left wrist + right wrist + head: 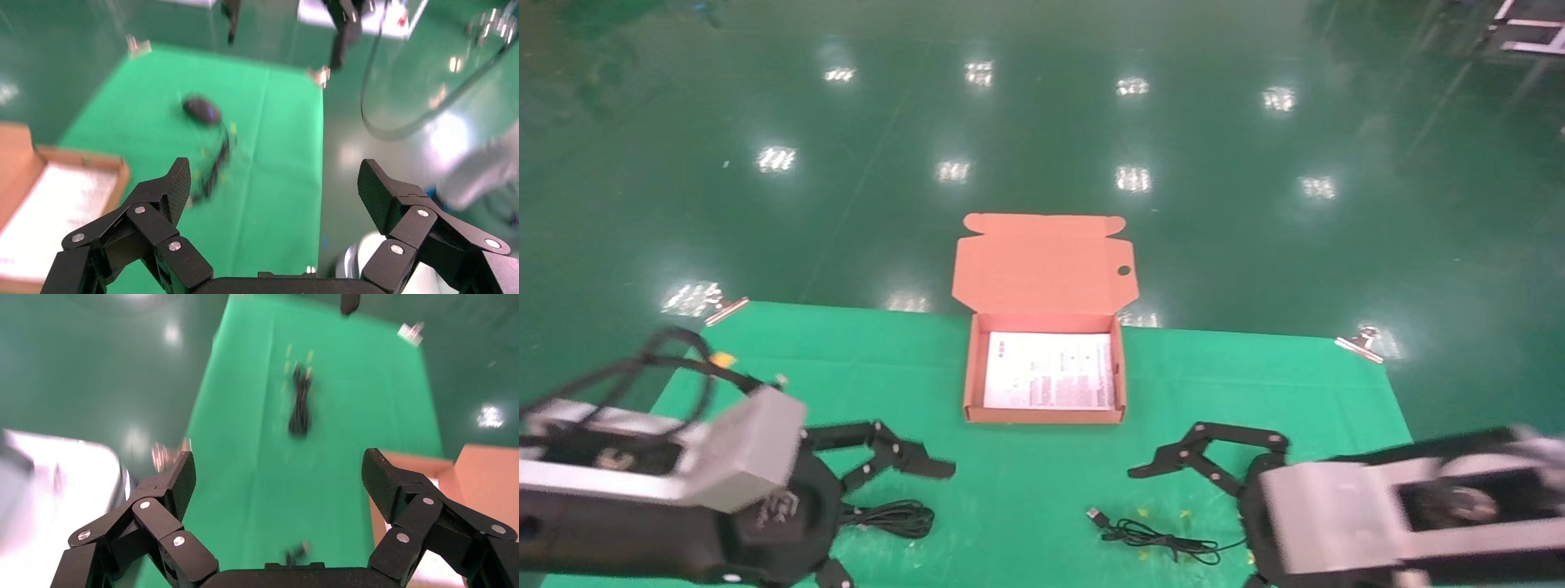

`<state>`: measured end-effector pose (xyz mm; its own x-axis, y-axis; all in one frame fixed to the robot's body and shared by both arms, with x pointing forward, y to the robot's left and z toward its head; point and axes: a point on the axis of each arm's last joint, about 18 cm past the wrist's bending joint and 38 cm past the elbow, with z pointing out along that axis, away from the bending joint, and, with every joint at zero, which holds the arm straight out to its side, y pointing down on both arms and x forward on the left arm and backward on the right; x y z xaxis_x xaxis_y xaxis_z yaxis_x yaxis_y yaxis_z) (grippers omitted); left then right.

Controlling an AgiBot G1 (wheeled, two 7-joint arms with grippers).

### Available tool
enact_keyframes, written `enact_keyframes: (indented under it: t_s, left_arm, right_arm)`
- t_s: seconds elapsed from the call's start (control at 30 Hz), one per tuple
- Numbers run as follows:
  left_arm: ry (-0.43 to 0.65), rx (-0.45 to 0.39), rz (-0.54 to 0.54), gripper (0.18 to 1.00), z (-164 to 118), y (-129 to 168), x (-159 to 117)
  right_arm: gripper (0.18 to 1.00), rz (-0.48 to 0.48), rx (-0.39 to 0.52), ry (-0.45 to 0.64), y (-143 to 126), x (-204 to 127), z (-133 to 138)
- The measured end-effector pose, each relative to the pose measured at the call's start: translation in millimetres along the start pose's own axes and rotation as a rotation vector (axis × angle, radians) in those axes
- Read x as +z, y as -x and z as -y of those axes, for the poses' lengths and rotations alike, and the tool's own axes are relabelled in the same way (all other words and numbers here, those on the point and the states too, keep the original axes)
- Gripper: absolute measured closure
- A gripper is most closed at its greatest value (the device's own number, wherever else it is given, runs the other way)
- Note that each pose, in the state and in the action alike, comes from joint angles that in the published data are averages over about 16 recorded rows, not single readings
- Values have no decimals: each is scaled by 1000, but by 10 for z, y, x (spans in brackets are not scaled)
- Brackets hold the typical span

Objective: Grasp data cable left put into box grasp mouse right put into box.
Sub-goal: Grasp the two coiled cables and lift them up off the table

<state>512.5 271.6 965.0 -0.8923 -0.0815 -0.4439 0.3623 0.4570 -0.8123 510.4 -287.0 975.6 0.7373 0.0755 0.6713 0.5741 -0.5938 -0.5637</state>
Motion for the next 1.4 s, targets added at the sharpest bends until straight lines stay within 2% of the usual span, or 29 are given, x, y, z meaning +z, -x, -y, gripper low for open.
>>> enact_keyframes:
  t_s: [0.33, 0.63, 0.87, 1.03, 1.4]
  left_arm:
    - [275, 15, -30, 183, -253, 196, 271]
    - [550, 97, -16, 183, -547, 447, 454]
    - [729, 149, 37, 183, -821, 645, 579]
    - [804, 163, 95, 183, -1016, 760, 667]
    - [841, 48, 196, 183, -1443, 903, 795]
  right_arm:
    - [179, 130, -214, 305, -164, 234, -239]
    - [179, 222, -334, 490, -197, 454, -526]
    - [179, 215, -348, 587, -196, 674, -799]
    - [179, 175, -342, 653, -209, 850, -992]
    - [179, 82, -277, 732, -243, 1211, -1244]
